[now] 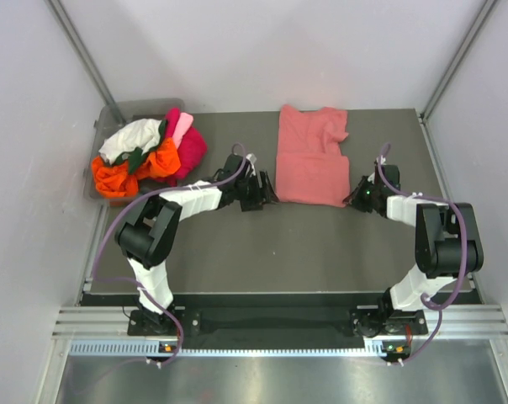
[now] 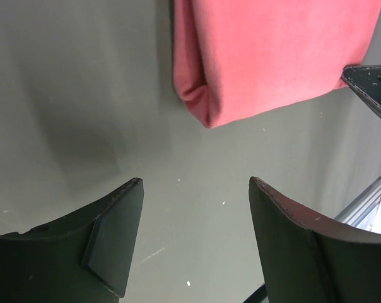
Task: Fold and stack the t-shirts
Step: Fold the tshirt
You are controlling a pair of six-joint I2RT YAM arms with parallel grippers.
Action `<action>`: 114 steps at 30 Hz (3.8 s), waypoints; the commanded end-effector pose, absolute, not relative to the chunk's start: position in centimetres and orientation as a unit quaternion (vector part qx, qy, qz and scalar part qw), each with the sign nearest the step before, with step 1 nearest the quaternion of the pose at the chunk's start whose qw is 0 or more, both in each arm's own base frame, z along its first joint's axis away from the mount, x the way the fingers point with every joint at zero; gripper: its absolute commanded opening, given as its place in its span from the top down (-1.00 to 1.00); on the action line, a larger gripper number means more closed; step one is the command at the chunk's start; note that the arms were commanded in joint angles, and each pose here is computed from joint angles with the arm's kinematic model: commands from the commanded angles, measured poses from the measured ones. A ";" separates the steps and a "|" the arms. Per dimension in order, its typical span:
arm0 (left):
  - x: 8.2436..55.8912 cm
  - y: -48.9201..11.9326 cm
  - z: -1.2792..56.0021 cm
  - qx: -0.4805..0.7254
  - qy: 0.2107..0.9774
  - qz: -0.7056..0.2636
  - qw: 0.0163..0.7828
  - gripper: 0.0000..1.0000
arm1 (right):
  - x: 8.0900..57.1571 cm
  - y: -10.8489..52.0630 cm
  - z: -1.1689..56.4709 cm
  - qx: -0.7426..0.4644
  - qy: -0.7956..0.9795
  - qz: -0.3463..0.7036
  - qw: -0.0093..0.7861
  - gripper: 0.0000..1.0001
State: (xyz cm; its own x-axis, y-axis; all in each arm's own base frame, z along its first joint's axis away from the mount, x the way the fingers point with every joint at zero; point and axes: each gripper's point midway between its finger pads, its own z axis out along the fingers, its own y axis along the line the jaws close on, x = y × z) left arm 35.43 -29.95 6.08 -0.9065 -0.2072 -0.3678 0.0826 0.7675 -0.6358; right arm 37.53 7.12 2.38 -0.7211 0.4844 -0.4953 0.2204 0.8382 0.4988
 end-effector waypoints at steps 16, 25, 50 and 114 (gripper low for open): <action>37.0 -31.9 6.1 -0.037 0.907 -0.348 0.233 -0.20 | 37.4 7.1 3.2 0.181 0.900 0.200 0.342 1.00; 39.1 -33.4 5.3 -0.056 0.901 -0.361 0.233 -0.18 | 37.4 7.1 3.2 0.179 0.900 0.197 0.344 1.00; 40.3 -28.7 6.4 -0.095 0.896 -0.362 0.238 1.00 | 36.7 12.3 3.9 0.138 0.912 0.218 0.319 1.00; 51.5 -20.9 14.6 -0.161 0.893 -0.300 0.295 0.20 | 53.6 17.2 17.5 0.076 0.903 0.236 0.352 0.66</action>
State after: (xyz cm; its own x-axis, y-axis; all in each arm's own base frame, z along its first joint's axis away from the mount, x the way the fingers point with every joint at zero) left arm 48.23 -21.16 13.75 -0.7896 -0.4541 -0.4127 -0.1270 0.7789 -0.6142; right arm 50.18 18.24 15.74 -0.7825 0.2968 -0.5473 0.0004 0.8793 0.4763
